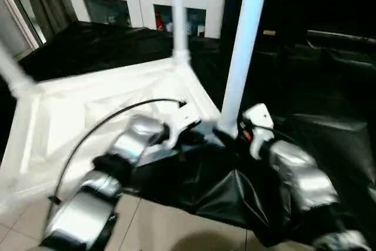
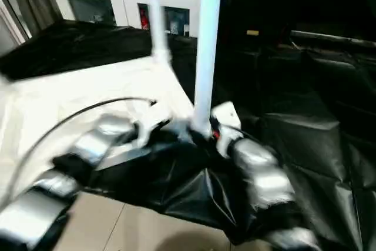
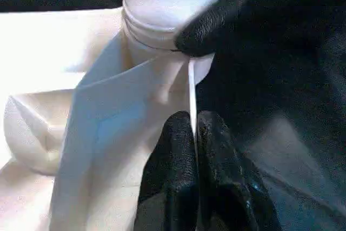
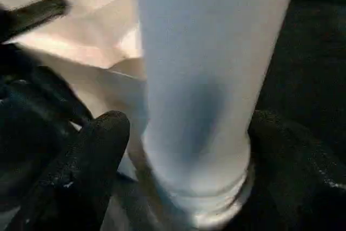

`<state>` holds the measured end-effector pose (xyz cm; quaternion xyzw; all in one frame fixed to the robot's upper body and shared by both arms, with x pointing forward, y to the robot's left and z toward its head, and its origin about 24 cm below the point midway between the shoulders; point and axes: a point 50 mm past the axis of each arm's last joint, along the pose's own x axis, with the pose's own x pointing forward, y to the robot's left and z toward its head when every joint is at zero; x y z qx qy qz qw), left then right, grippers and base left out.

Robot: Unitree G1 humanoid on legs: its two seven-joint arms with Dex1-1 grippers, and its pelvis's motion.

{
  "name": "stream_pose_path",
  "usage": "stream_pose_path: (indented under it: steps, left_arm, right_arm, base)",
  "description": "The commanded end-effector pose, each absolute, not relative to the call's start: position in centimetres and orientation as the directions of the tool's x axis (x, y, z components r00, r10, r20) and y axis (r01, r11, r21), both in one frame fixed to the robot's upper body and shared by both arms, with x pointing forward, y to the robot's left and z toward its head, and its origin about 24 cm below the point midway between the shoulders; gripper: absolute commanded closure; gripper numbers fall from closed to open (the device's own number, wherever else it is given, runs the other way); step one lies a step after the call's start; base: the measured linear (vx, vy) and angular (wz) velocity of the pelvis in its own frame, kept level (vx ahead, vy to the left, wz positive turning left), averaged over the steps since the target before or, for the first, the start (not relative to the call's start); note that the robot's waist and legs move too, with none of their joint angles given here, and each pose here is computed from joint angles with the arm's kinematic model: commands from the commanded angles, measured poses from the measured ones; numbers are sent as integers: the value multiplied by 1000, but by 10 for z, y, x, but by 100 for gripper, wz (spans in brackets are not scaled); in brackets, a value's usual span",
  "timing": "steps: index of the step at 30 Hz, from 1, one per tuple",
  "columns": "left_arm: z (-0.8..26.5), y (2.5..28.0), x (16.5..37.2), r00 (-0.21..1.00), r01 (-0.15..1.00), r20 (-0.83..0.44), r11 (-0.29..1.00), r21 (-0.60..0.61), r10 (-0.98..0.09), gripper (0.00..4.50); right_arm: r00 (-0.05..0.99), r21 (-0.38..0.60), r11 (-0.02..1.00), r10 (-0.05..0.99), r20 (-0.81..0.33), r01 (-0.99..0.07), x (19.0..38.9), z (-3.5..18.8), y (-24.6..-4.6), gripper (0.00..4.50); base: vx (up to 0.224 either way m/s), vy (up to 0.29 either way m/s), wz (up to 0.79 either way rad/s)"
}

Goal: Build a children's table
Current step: Rotate leg to tighten

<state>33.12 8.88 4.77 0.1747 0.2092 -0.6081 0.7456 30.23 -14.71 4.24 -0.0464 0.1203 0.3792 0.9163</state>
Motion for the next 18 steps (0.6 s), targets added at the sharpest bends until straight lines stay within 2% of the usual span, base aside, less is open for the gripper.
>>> stream_pose_path:
  steps: [1, 9, 11, 13, 15, 18]
  left_arm:
    - [50, 85, 318, 7, 999, -530, 32, -38, -848, 450]
    - [51, 92, 315, -21, 998, -528, 16, -65, -849, 450]
    - [51, 92, 314, -23, 998, -528, 14, -66, -849, 450]
    - [53, 92, 313, -22, 998, -522, 17, -68, -853, 450]
    - [53, 92, 313, -21, 997, -519, 18, -70, -854, 450]
    - [52, 94, 313, -15, 997, -524, 25, -68, -852, 450]
  right_arm:
    - [588, 23, 613, 767, -255, -790, 295, 49, -144, 63]
    - [482, 2, 514, 806, -345, -858, 283, 44, -152, 63]
    - [477, 0, 509, 807, -348, -861, 283, 43, -152, 99]
    - [480, -1, 511, 807, -343, -860, 283, 44, -152, 102]
    - [477, -1, 507, 810, -340, -862, 283, 45, -152, 136]
    - [470, 3, 500, 815, -339, -866, 282, 45, -152, 146]
  base:
    - [0, 0, 0]
    - [0, 0, 0]
    - [0, 0, 0]
    - [0, 0, 0]
    - [0, 0, 0]
    - [0, 0, 0]
